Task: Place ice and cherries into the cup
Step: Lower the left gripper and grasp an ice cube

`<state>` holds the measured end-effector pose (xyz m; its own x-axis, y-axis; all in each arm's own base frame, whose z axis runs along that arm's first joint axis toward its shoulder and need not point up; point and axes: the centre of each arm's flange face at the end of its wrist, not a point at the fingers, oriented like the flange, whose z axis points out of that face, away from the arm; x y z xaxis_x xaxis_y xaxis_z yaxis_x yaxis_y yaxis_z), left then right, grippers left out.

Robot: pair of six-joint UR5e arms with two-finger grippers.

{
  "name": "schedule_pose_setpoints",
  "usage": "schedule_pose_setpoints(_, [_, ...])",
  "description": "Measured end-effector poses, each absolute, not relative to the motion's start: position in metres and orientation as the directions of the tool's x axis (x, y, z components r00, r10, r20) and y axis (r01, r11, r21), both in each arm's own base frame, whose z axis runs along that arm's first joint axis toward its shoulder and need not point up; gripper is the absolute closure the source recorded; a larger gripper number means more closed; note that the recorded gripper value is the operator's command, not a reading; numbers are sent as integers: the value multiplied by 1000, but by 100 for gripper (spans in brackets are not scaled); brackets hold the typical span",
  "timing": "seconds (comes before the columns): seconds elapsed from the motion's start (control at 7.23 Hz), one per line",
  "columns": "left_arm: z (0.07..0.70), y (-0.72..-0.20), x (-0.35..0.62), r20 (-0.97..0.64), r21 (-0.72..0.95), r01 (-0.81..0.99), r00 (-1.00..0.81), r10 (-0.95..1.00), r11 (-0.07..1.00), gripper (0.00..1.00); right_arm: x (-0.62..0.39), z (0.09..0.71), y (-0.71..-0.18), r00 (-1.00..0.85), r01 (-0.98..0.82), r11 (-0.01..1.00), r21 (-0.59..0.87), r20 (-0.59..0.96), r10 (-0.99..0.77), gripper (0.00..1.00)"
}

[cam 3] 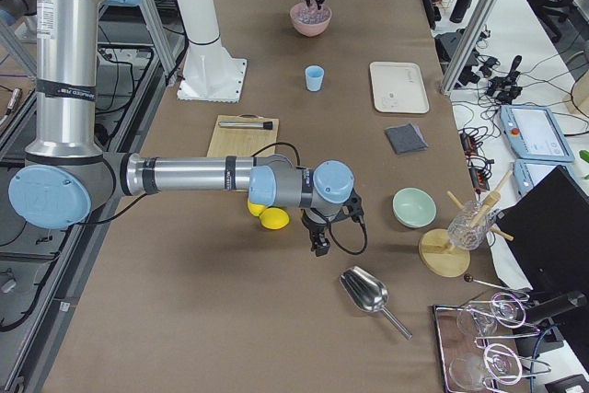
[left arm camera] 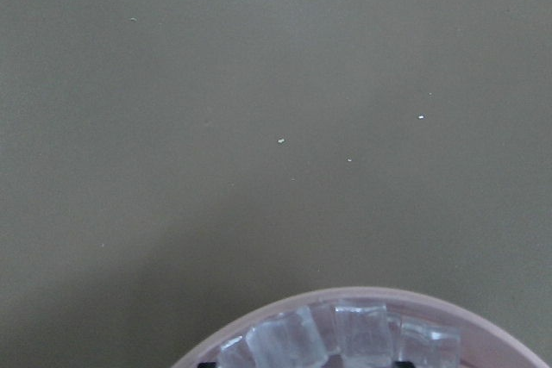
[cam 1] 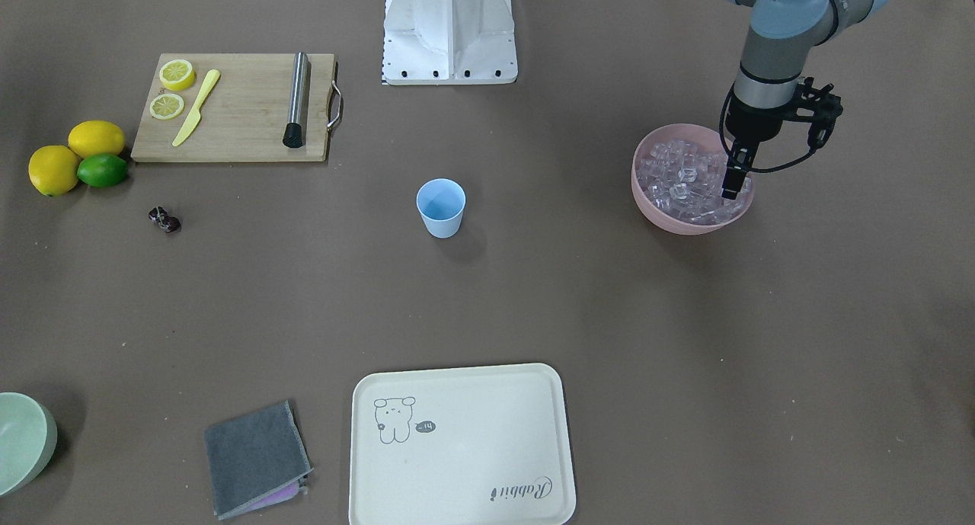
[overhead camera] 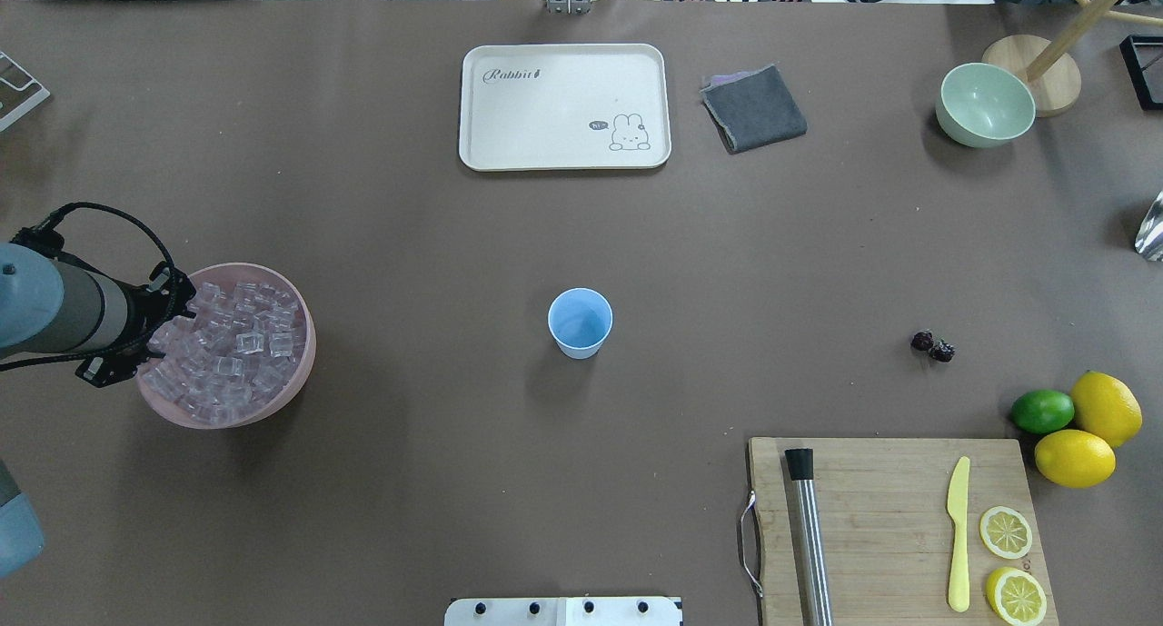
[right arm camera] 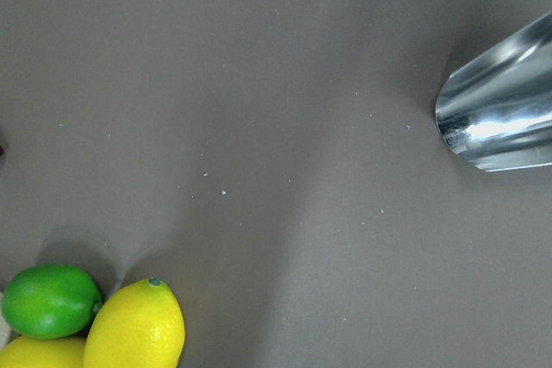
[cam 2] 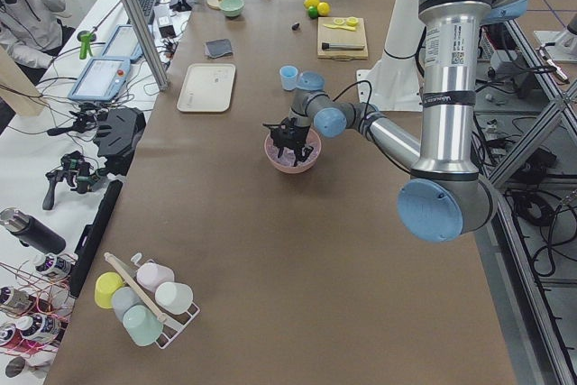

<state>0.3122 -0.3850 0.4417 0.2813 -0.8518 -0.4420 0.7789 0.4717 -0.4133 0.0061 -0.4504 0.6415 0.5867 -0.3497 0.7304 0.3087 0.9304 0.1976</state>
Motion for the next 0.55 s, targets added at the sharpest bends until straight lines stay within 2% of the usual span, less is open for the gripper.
schedule_pose_setpoints(0.14, [444,-385,310,-438,-411,782,281,-854,468,62,6,643,-448,586,308,931,194,733,-347,0])
schedule_pose_setpoints(0.28, [444,-386,309,-435,-409,785,280,-856,465,77,6,644,-446,583,308,932,192,736,-344,0])
schedule_pose_setpoints(0.41, [444,-387,308,-434,-406,789,278,-857,461,100,6,645,-445,581,307,932,191,738,-342,0])
schedule_pose_setpoints(0.55, [443,-387,307,-435,-401,793,277,-857,459,100,6,646,-444,580,307,933,190,740,-341,0])
